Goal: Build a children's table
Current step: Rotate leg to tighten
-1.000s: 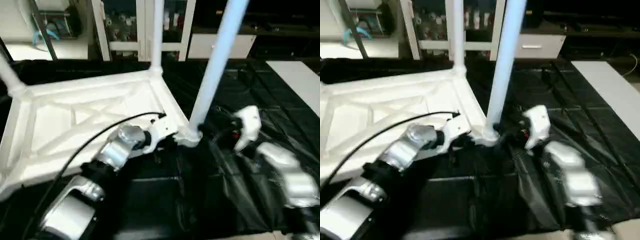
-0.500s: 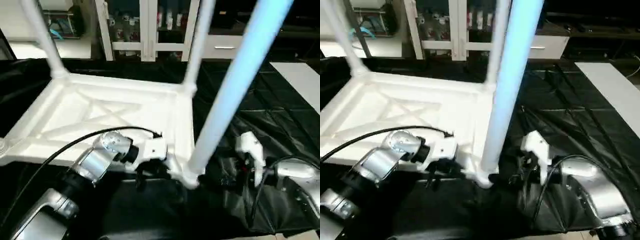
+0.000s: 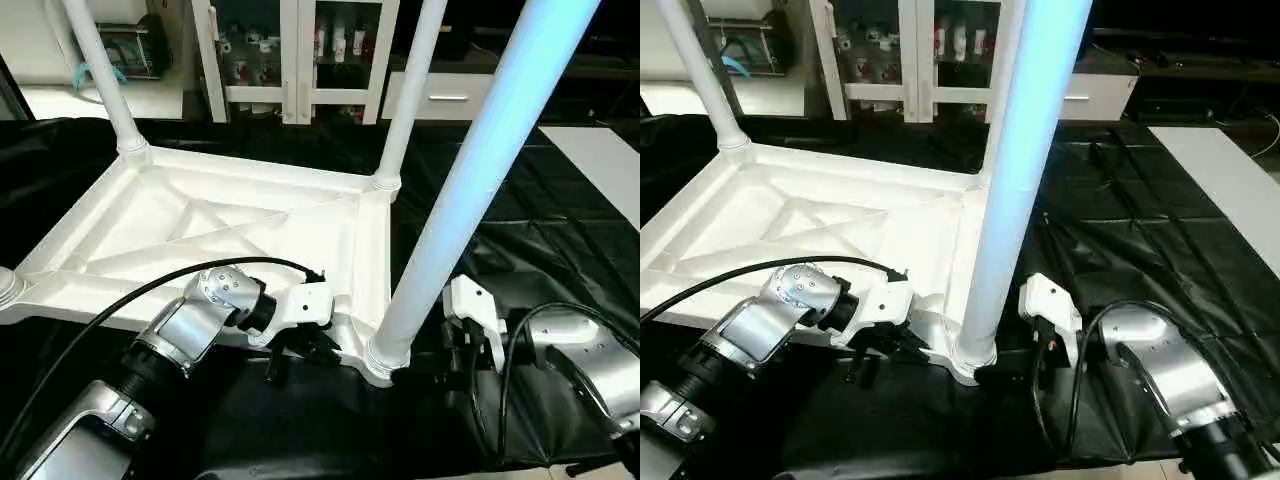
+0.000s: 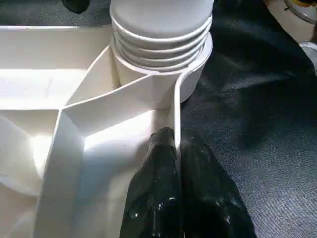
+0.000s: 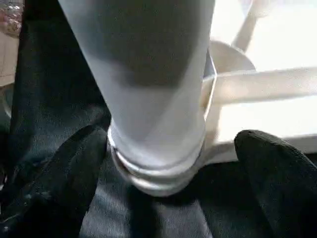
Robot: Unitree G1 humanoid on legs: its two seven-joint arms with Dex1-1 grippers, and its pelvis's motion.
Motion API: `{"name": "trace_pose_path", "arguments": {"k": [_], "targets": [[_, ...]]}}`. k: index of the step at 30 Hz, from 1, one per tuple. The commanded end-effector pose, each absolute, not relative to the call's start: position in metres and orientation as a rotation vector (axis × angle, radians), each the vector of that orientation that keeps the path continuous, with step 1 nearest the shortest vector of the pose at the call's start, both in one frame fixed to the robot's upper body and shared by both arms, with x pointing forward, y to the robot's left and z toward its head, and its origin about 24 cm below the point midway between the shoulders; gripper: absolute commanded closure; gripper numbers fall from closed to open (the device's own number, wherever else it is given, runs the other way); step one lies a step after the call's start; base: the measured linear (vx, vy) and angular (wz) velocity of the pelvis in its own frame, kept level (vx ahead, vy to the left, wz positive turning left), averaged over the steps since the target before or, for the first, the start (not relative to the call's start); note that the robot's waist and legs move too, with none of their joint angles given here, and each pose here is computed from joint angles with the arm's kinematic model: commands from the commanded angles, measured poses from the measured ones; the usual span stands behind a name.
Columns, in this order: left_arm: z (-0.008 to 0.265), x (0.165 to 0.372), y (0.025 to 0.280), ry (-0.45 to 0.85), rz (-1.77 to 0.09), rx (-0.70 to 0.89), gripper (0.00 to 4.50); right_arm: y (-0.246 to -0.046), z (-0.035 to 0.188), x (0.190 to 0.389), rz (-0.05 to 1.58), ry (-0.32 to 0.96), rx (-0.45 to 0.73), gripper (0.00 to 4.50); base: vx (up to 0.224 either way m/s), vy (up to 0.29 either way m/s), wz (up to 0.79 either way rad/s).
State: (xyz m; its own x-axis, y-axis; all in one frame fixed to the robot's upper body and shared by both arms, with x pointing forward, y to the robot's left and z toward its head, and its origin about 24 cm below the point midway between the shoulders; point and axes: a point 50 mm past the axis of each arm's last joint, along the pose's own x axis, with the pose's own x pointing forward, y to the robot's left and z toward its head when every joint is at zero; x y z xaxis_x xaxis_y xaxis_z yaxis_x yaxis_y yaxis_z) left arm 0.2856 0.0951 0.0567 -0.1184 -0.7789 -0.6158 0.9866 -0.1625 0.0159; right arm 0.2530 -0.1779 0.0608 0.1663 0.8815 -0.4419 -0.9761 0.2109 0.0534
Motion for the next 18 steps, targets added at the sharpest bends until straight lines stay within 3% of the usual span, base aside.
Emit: {"name": "trace_pose_path", "arguments": {"k": [1,18], "targets": [[0.06,0.283,0.087,0.453,-1.693,0.608,4.5,-0.176,0.064,0.254,1.369,0.396,-0.263,0.4,0.0,0.0,0.0],[0.058,0.287,0.086,0.462,-1.682,0.629,4.5,-0.165,0.053,0.258,1.431,0.403,-0.242,1.77,0.0,0.0,0.0]]}}
